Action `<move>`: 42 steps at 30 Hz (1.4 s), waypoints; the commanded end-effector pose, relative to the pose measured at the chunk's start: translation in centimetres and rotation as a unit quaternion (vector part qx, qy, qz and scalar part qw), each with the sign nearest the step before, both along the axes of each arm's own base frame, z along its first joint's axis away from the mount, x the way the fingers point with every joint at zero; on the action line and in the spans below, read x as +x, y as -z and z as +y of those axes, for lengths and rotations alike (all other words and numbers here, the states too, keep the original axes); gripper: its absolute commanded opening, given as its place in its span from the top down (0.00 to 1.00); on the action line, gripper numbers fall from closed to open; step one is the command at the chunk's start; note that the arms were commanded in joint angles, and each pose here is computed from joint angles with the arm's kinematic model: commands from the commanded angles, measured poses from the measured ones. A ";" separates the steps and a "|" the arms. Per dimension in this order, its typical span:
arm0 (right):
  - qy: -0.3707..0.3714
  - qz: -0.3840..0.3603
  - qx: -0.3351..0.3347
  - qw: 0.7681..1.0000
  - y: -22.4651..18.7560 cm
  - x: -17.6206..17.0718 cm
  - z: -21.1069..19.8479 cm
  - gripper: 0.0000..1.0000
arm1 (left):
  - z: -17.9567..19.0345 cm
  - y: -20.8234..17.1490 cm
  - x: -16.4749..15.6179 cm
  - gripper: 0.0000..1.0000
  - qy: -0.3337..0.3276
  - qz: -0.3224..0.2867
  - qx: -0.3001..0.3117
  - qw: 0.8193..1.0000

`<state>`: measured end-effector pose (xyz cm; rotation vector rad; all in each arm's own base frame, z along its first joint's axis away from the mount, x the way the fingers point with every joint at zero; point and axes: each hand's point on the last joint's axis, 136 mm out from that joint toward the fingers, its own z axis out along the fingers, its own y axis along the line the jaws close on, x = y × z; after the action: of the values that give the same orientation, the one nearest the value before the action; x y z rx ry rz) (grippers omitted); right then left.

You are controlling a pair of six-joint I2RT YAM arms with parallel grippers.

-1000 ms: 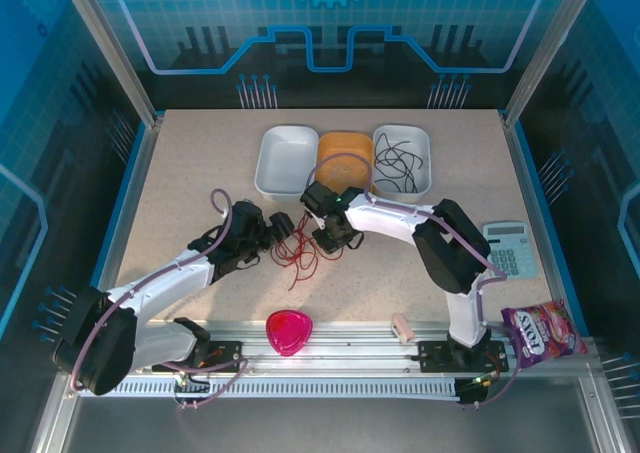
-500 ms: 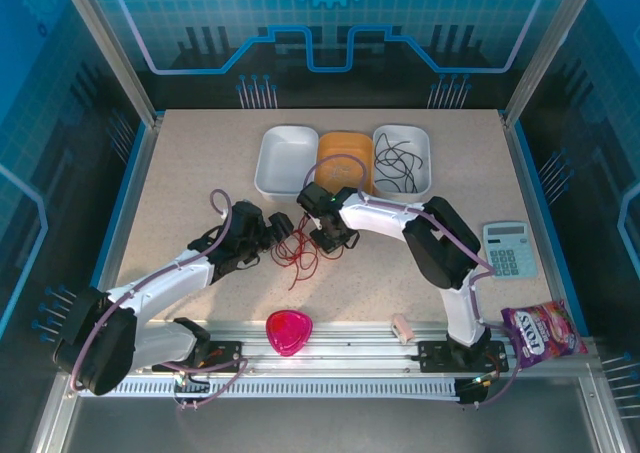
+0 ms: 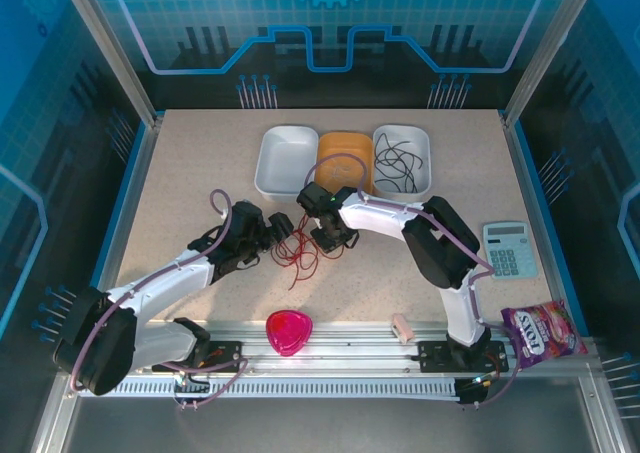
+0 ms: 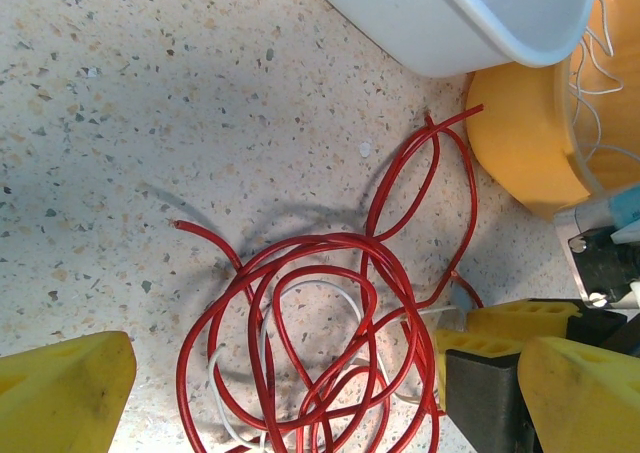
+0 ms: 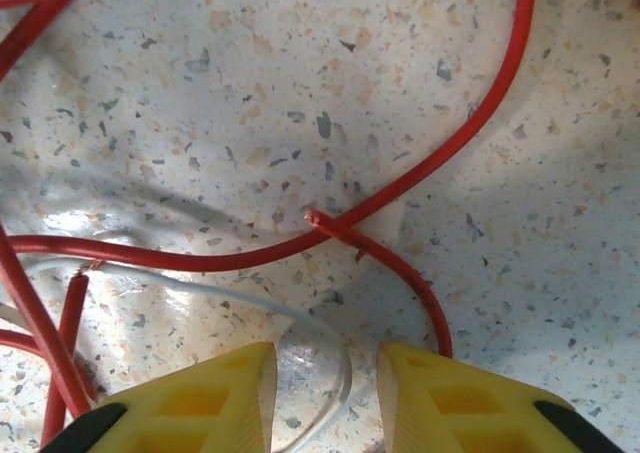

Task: Untangle the cables

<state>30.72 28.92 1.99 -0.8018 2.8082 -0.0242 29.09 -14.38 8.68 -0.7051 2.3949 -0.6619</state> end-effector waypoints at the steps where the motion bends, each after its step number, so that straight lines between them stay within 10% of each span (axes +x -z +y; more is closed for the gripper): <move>1: 0.009 -0.018 0.025 0.999 -2.4 0.4 0.4 0.68 | 0.6 0.6 -0.3 0.01 -0.012 0.011 0.010 1.000; 28: 0.021 0.020 0.033 0.999 0.7 0.4 0.0 0.73 | 1.0 0.7 -0.4 0.01 -0.016 0.010 0.012 1.000; 42: 0.016 -0.016 0.045 0.999 -3.2 0.7 0.4 0.96 | 0.7 0.6 -0.3 0.01 -0.003 0.007 0.010 1.000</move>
<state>30.84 29.39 2.15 -0.7625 2.8215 0.0853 29.16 -14.13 8.61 -0.7112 2.3911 -0.6511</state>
